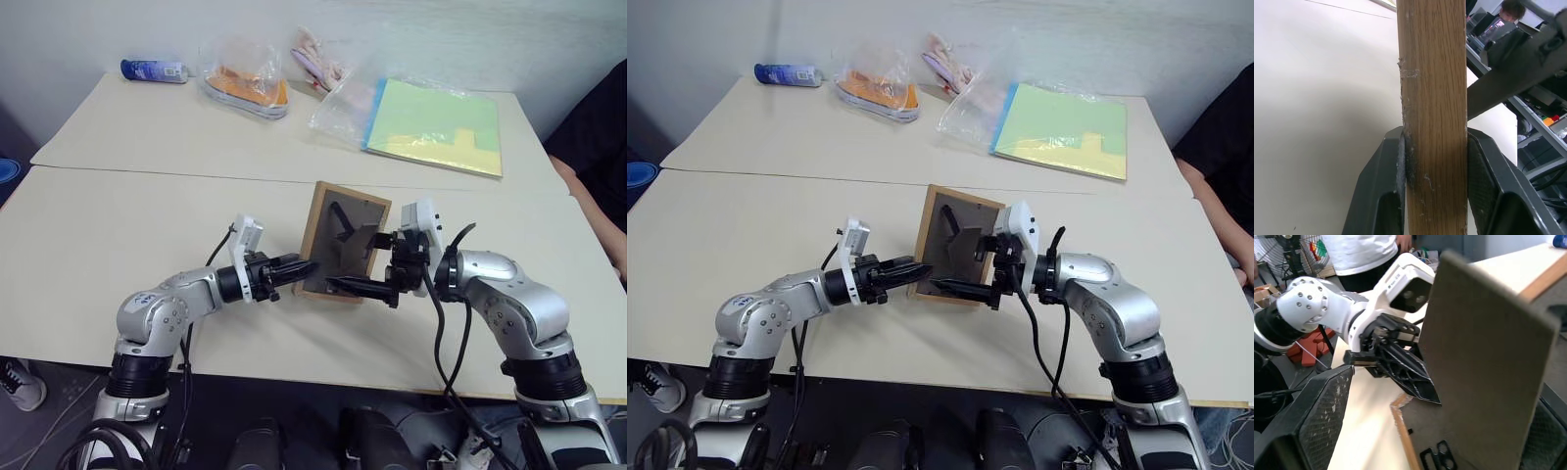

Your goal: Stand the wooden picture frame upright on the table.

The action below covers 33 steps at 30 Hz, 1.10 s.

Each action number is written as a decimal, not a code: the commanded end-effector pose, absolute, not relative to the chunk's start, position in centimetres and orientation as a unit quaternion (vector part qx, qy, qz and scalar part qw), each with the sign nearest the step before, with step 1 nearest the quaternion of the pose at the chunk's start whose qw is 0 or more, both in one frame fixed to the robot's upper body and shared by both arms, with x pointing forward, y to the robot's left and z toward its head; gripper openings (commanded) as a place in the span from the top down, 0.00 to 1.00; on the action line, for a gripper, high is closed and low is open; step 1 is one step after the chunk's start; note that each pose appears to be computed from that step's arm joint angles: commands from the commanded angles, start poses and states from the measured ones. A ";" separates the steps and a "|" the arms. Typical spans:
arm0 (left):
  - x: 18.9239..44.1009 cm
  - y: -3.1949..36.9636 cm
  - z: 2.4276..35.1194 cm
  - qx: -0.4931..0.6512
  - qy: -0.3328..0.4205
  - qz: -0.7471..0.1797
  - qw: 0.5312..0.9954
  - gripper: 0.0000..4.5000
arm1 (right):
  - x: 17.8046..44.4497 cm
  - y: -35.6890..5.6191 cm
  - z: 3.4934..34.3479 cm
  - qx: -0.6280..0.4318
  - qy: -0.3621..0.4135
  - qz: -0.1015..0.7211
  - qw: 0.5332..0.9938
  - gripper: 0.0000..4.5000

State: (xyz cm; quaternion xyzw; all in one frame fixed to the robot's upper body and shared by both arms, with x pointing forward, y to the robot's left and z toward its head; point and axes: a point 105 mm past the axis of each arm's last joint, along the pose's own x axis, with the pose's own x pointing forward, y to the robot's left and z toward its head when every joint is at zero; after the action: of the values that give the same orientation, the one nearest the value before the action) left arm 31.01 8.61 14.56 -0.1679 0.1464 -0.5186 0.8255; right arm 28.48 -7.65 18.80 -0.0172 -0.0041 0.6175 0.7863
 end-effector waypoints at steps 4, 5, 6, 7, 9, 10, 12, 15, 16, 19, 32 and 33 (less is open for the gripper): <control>30.5 9.0 16.9 -0.246 0.148 -0.543 0.789 0.72 | 27.3 -9.7 19.5 -0.121 -0.079 0.618 0.773 0.00; 30.3 9.0 17.0 -0.263 0.164 -0.546 0.778 0.72 | 27.4 -10.0 19.6 -0.122 -0.088 0.614 0.775 0.00; 30.1 9.2 17.1 -0.281 0.183 -0.549 0.766 0.72 | 27.5 -10.4 20.0 -0.128 -0.106 0.605 0.778 0.00; 29.7 9.4 17.1 -0.295 0.209 -0.552 0.751 0.72 | 27.6 -11.0 20.4 -0.131 -0.119 0.599 0.781 0.00; 29.3 9.8 16.9 -0.309 0.248 -0.553 0.733 0.72 | 27.5 -11.7 21.0 -0.134 -0.135 0.593 0.783 0.00; 29.1 10.1 16.8 -0.320 0.269 -0.550 0.723 0.72 | 27.6 -12.3 21.6 -0.137 -0.151 0.581 0.788 0.00; 28.9 10.9 16.3 -0.345 0.323 -0.542 0.695 0.72 | 27.6 -13.8 22.7 -0.181 -0.191 0.551 0.792 0.00; 28.8 11.8 16.2 -0.377 0.355 -0.536 0.667 0.72 | 27.4 -15.0 22.2 -0.287 -0.219 0.531 0.766 0.00; 28.9 11.9 16.3 -0.384 0.359 -0.532 0.663 0.72 | 27.3 -15.2 21.8 -0.312 -0.221 0.532 0.755 0.00; 29.3 12.1 16.3 -0.406 0.374 -0.523 0.650 0.72 | 27.7 -15.4 20.1 -0.426 -0.244 0.514 0.703 0.00; 28.6 10.2 17.1 -0.446 0.391 -0.536 0.600 0.72 | 29.6 -10.7 17.2 -0.516 -0.373 0.448 0.628 0.04; 28.7 10.1 17.1 -0.451 0.388 -0.534 0.601 0.72 | 29.7 -10.7 17.0 -0.514 -0.371 0.447 0.631 0.08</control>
State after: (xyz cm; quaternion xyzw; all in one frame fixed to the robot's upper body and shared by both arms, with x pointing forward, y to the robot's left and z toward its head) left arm 28.78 10.24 15.74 -0.4376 0.4161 -0.5152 0.6082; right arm 29.71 -10.61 16.25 -0.5160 -0.3513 0.4642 0.6284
